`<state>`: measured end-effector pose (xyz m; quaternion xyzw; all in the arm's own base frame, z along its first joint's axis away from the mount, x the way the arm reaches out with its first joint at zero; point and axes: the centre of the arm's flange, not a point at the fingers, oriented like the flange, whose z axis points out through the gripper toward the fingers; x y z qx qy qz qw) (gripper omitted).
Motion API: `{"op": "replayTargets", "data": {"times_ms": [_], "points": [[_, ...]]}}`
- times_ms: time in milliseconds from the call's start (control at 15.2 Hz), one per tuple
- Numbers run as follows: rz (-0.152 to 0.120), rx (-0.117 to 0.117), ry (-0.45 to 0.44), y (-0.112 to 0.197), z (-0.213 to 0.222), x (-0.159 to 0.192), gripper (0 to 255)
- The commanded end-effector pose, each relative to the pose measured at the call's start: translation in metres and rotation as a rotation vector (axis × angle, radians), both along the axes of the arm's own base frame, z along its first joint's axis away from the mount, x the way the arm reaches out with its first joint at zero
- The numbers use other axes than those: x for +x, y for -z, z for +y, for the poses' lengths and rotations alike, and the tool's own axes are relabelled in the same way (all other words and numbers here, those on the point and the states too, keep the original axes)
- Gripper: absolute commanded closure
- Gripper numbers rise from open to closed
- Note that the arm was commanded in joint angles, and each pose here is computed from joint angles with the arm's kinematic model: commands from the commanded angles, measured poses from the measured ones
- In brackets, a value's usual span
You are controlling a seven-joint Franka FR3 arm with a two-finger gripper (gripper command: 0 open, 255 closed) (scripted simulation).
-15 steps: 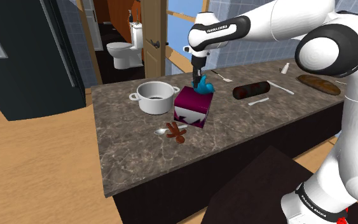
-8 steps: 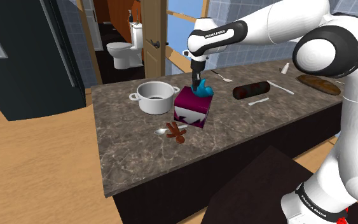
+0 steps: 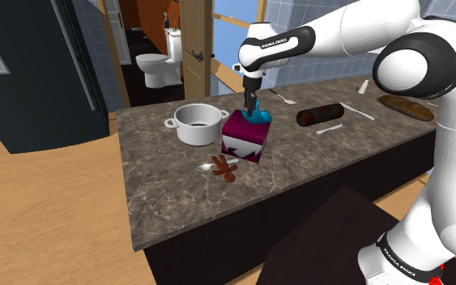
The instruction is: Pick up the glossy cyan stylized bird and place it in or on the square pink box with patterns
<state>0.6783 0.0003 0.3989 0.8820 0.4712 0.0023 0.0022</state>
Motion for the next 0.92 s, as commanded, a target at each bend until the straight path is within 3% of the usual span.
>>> {"op": "replayTargets", "data": {"times_ms": [0,66,330,858], "points": [[0.000,0.000,0.000,0.000,0.000,0.000,0],[0.000,0.000,0.000,0.000,0.000,0.000,0],[0.000,0.000,0.000,-0.050,0.000,0.000,0],[0.000,0.000,0.000,-0.050,0.000,0.000,0]]}}
